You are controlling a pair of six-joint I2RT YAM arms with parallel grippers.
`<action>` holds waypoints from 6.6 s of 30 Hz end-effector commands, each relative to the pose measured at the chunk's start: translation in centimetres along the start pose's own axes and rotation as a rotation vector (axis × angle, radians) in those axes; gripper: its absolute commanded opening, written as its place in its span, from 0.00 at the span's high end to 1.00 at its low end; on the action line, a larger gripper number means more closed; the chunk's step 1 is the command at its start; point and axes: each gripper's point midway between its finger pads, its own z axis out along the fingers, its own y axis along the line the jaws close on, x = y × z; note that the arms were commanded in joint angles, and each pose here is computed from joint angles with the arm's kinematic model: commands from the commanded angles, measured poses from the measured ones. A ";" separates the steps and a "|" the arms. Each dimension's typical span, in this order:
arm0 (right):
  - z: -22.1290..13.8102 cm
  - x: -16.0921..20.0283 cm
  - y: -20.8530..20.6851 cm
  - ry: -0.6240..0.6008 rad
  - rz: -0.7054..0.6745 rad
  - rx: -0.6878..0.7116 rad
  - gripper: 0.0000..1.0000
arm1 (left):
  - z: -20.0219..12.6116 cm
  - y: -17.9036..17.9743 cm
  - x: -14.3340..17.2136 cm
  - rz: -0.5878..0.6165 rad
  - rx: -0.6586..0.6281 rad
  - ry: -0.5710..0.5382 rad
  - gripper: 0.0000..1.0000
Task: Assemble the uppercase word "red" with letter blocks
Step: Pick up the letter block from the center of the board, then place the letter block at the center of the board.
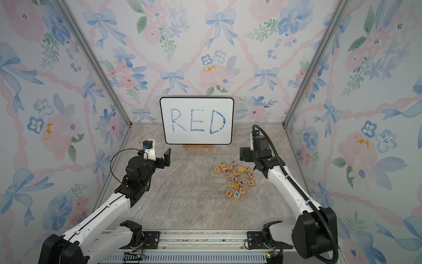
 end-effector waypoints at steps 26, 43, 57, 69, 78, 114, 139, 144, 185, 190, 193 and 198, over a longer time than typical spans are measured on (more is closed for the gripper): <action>-8.9 8.2 7.4 0.405 -0.139 -0.092 0.03 | -4.1 -8.3 3.6 0.019 0.234 0.523 0.02; -4.9 10.3 12.1 0.522 -0.131 -0.112 0.03 | -1.6 -8.1 8.1 0.069 0.096 0.689 0.02; 1.0 10.2 13.2 0.579 -0.176 -0.091 0.20 | -0.8 -12.1 5.9 0.064 0.297 0.682 0.02; 5.5 10.5 11.2 0.625 -0.187 -0.044 0.40 | 0.3 -13.0 4.8 0.058 0.323 0.660 0.02; 8.0 11.1 10.9 0.660 -0.176 -0.059 0.52 | 0.9 -14.2 4.7 0.031 0.366 0.663 0.02; 9.5 11.2 10.3 0.666 -0.196 -0.057 0.80 | 1.3 -15.5 4.4 -0.053 0.404 0.660 0.02; 3.9 6.4 17.3 0.599 -0.424 -0.158 0.80 | -3.6 -12.8 4.9 -0.177 0.386 0.634 0.02; 4.2 6.3 19.9 0.588 -0.496 -0.187 0.81 | -5.1 -12.2 5.0 -0.220 0.384 0.624 0.02; 3.2 14.1 37.0 0.559 -0.970 -0.518 0.83 | -17.4 -7.2 4.0 -0.327 0.335 0.739 0.02; 2.9 15.3 38.1 0.536 -1.048 -0.523 0.82 | -18.8 -6.7 5.2 -0.319 0.326 0.782 0.02; 3.1 16.4 38.6 0.532 -1.098 -0.517 0.82 | -19.1 -6.6 5.4 -0.319 0.328 0.795 0.02; 3.9 17.8 39.4 0.517 -1.148 -0.497 0.83 | -19.3 -6.7 5.5 -0.307 0.335 0.810 0.02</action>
